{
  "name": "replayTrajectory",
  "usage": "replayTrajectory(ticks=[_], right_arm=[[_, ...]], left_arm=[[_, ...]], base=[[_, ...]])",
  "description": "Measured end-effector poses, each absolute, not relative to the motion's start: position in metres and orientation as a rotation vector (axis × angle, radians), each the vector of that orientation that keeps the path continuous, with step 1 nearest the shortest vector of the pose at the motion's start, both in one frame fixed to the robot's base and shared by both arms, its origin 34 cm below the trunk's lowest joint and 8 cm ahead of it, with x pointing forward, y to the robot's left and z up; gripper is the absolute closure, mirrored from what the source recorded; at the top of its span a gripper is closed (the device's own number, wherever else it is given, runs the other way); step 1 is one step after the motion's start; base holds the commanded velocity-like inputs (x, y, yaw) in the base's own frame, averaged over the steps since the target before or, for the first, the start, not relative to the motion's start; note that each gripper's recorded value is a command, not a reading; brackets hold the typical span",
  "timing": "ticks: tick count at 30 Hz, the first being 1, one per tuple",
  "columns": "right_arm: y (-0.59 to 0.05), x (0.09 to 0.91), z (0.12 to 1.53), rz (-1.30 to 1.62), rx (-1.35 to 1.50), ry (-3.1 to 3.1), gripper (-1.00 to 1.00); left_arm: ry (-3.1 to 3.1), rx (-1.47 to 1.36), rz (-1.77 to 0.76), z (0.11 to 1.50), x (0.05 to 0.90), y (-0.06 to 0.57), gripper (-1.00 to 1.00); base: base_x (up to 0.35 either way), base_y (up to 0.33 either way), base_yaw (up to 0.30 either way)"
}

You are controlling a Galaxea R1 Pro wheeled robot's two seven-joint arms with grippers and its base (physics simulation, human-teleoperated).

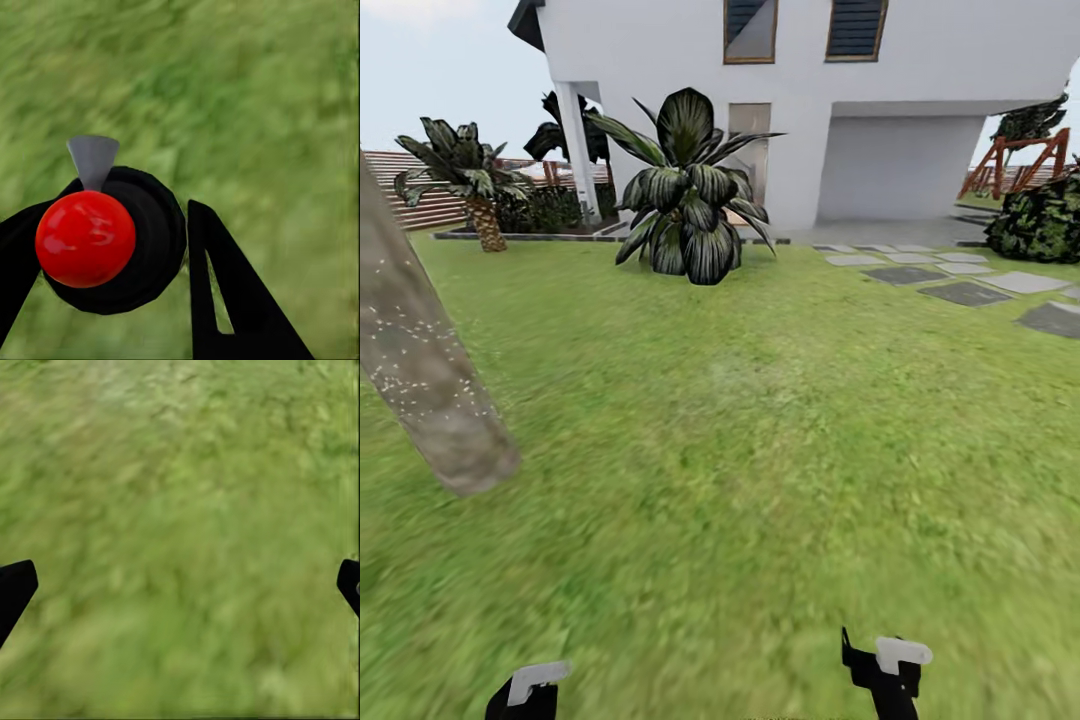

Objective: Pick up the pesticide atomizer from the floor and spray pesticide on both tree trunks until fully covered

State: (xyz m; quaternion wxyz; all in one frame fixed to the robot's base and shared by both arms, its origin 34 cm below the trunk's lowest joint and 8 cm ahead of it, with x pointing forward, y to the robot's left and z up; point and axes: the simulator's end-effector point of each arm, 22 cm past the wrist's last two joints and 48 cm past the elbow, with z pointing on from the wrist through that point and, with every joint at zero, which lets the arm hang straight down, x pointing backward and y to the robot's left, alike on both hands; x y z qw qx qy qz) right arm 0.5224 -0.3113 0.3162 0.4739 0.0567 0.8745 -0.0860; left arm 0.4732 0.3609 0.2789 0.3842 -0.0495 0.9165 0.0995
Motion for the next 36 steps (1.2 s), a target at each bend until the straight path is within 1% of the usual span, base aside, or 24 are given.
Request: replayTrajectory(ticks=[27, 36], right_arm=[[-0.3113, 0.5202, 0.3127, -0.212, 0.138, 2.147, -1.00], [-0.3114, 0.5193, 0.3114, -0.212, 0.138, 2.150, -1.00]], left_arm=[[2.346, -0.124, 0.255, 0.2754, 0.4703, 0.3608, 1.00], [2.349, -0.123, 0.255, 0.2743, 0.4694, 0.3607, 1.00]], base=[[-0.082, -0.271, -0.300], [-0.007, -0.271, -0.300]])
